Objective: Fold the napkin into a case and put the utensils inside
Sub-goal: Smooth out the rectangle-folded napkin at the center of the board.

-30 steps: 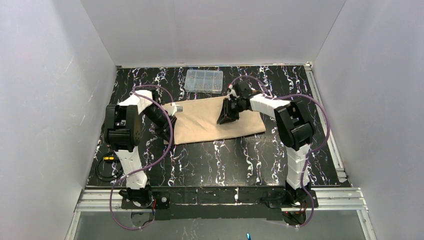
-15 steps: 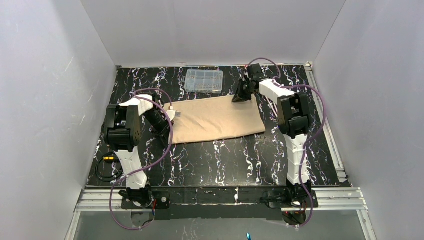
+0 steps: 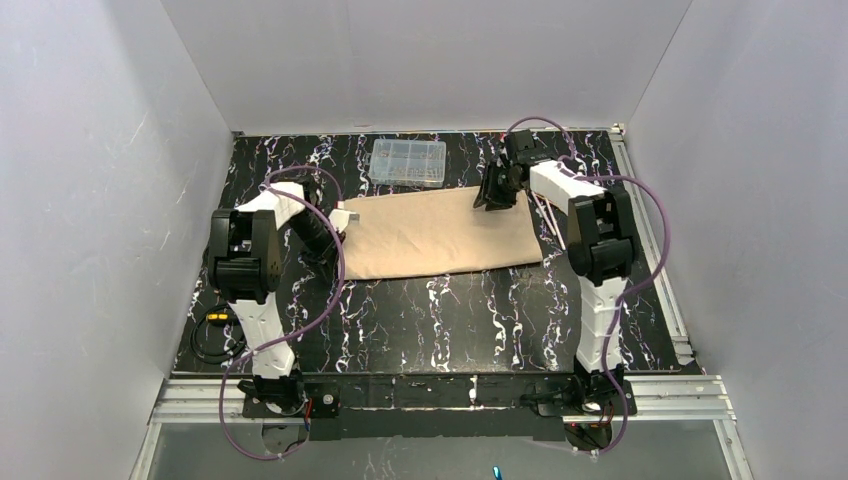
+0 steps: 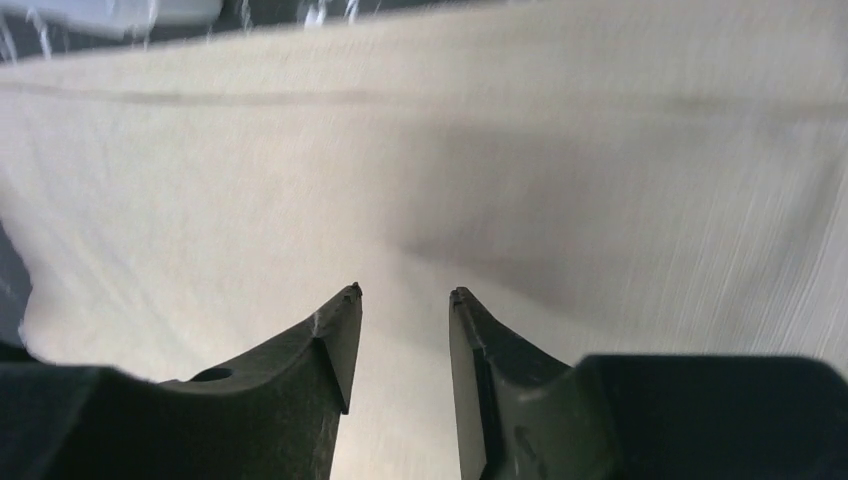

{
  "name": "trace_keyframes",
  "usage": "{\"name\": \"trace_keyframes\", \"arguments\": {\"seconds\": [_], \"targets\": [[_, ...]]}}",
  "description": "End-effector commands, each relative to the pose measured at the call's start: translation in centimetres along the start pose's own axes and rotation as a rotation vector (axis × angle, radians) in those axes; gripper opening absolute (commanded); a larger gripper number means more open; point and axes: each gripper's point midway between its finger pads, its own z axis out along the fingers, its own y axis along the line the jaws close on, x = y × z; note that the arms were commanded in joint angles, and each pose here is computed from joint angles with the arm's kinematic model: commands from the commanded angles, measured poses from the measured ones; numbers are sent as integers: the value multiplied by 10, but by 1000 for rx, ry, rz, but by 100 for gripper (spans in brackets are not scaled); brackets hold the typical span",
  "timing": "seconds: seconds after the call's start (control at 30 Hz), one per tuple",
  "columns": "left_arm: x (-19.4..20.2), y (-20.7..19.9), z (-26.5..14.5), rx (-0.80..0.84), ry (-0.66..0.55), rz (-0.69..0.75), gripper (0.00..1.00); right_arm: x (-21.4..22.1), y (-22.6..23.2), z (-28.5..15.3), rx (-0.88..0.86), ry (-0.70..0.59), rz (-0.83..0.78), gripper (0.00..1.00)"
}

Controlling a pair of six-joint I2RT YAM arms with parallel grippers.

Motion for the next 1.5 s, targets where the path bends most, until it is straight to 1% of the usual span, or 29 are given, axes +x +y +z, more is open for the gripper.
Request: {"name": "trace_keyframes", "arguments": {"seconds": [0.0,0.07,0.13,0.2,0.27,0.33,0.37,0.4,0.47,0.57,0.77,0.93,1.13,1.23,1.37,1.4,1.47], "targets": [[-7,-24,-34,63,-55,33,1,3,44,-54,-83,-71,-59,48],[-6,-43,-52,111,-85,50,5,12,51,-63,-90,-67,-66,49],[-6,-59,-65,139,-106,69,7,22,59,-69,-120,-57,-60,48],[-10,-75,-73,173,-129,79,8,35,71,-71,-181,-31,-51,42],[-18,-92,-74,214,-142,80,8,60,80,-65,-233,45,-46,33],[-28,-103,-67,240,-131,84,7,82,84,-59,-253,122,-62,19],[-33,-104,-60,234,-120,85,7,91,85,-57,-257,153,-69,17],[-38,-104,-51,225,-109,84,6,99,85,-56,-262,182,-71,11],[-49,-96,-36,210,-94,59,4,111,84,-54,-269,226,-68,4],[-55,-79,-18,181,-53,30,2,123,78,-54,-256,262,-64,1],[-42,-51,7,85,3,52,0,148,60,-44,-227,344,-48,1],[-36,-34,18,18,36,62,0,166,38,-31,-211,421,12,1],[-34,-20,22,-37,53,90,0,170,9,-36,-166,434,63,1],[-33,-13,25,-50,57,94,0,163,6,-44,-187,404,93,14],[-29,-7,29,-49,66,82,0,145,9,-65,-242,342,123,34],[-29,-6,29,-49,65,80,0,140,7,-71,-253,323,134,37],[-30,-4,28,-52,59,81,0,132,-2,-82,-247,296,160,38]]}}
